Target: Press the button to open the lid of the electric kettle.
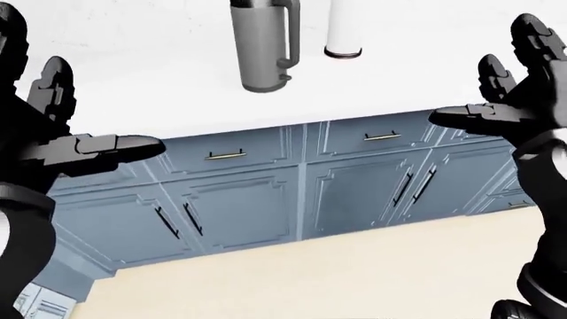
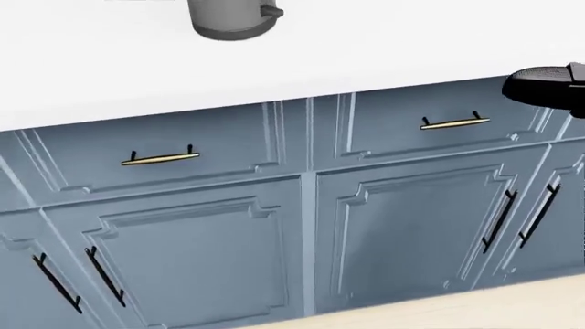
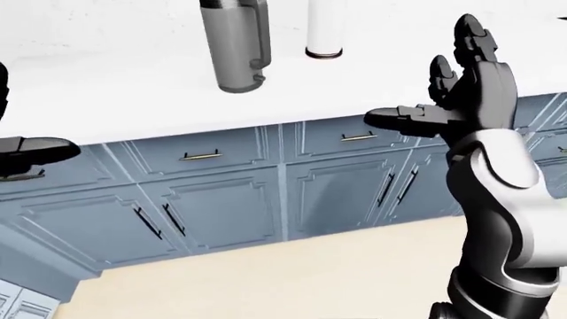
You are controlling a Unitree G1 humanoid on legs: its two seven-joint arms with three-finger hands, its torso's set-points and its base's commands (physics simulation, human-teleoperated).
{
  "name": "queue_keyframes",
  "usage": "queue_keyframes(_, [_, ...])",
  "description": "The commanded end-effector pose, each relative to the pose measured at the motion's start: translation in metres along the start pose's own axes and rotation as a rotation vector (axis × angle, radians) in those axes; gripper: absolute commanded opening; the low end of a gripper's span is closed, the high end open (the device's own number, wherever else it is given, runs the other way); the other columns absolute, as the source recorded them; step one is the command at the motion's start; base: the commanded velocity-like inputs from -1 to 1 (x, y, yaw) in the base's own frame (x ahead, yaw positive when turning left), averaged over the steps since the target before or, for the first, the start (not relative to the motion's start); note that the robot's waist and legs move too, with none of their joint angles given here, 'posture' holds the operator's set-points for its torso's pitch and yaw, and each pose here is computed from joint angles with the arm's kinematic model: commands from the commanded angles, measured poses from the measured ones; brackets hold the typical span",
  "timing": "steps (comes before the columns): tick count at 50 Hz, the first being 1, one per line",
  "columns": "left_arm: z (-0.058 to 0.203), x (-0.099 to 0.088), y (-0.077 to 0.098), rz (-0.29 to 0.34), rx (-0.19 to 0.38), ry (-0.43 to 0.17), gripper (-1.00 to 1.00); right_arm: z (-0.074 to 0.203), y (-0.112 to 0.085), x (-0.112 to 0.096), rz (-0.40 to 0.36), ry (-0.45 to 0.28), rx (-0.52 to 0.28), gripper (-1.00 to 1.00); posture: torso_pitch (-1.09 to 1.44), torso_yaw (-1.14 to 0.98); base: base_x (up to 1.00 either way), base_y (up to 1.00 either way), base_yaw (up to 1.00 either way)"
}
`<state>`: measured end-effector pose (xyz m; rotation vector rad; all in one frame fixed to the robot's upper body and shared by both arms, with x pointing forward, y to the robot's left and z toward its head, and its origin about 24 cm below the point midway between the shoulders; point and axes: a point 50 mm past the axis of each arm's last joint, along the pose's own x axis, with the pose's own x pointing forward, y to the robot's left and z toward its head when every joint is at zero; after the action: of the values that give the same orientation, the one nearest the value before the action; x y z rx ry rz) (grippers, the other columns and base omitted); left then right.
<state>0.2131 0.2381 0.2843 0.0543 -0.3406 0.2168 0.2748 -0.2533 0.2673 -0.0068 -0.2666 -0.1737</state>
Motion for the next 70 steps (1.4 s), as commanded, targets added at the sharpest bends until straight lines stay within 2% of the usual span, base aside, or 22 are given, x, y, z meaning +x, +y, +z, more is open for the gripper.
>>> queue_keyframes(1, [0.0141, -0.0026, -0.0011, -0.008, 0.000, -0.087, 1.00, 0.0232, -0.0046, -0.0029, -0.027, -0.116, -0.010, 1.00, 0.00, 0.00, 0.02, 0.28, 0.00])
queue_keyframes(25, [0.0182, -0.0024, -0.0030, -0.014, 0.006, -0.097, 1.00, 0.0238, -0.0077, -0.0027, -0.033, -0.109, 0.016, 1.00, 0.00, 0.00, 0.03, 0.13, 0.00])
queue_keyframes(70, [0.0224, -0.0037, -0.0026, -0.017, 0.001, -0.102, 1.00, 0.0239, -0.0071, -0.0035, -0.033, -0.113, 0.013, 1.00, 0.00, 0.00, 0.19, 0.00, 0.00])
